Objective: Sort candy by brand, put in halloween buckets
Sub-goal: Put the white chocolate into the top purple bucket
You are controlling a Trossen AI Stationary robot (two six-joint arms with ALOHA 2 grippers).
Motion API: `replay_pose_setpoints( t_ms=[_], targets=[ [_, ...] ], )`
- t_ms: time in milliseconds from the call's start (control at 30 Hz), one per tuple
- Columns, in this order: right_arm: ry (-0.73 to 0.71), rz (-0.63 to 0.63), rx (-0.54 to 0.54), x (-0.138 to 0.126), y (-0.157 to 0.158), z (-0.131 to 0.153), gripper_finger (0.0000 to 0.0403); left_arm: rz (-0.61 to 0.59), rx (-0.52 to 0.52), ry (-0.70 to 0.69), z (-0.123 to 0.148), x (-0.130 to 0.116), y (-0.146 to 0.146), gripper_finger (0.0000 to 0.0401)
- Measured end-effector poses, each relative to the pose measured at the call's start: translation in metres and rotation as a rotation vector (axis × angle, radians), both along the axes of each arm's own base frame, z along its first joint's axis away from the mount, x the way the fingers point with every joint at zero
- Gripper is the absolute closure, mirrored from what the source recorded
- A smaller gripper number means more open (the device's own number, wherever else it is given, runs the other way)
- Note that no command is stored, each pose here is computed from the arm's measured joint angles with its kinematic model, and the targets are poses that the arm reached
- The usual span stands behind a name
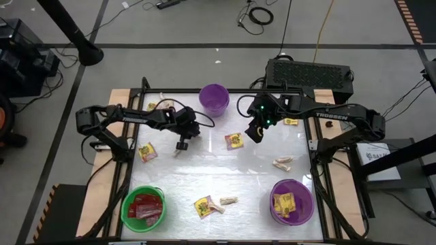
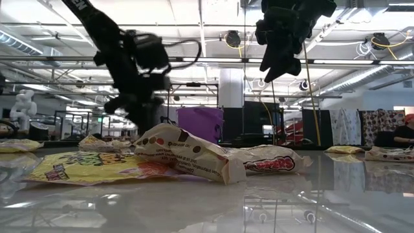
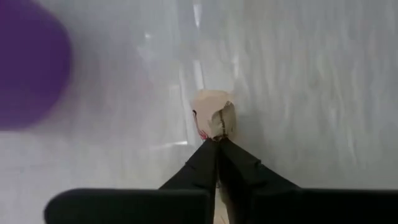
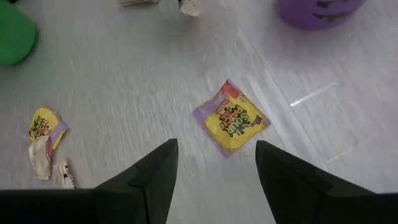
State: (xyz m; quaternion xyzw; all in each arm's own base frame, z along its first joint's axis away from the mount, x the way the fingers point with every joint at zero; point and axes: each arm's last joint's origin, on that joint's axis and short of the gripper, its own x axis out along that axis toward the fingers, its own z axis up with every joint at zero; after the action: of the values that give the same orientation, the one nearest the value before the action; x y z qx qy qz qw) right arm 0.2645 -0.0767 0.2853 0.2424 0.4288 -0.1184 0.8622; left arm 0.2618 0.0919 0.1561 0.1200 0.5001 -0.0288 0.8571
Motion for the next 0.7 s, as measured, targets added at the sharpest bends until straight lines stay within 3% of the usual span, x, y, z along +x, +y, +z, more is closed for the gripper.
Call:
replay_pose_setpoints(
  t_ms=[367, 533, 700],
  targets=[
    [0.028, -0.004, 0.008, -0.002, 0.001, -0.002, 0.0195, 0.016, 0.137, -0.298, 0.081, 0.02, 0.002, 0.0396],
    [0.026, -0.003, -0.003, -0.002, 0.0, -0.001, 0.0195, 0.151, 0.26, -0.487, 0.109, 0.034, 0.021, 0.0396],
    [0.032, -0.029, -0.048, -0.002, -0.001, -0.001, 0.0195, 0.363, 0.202, -0.621, 0.11, 0.036, 0.049, 0.0396]
  ],
)
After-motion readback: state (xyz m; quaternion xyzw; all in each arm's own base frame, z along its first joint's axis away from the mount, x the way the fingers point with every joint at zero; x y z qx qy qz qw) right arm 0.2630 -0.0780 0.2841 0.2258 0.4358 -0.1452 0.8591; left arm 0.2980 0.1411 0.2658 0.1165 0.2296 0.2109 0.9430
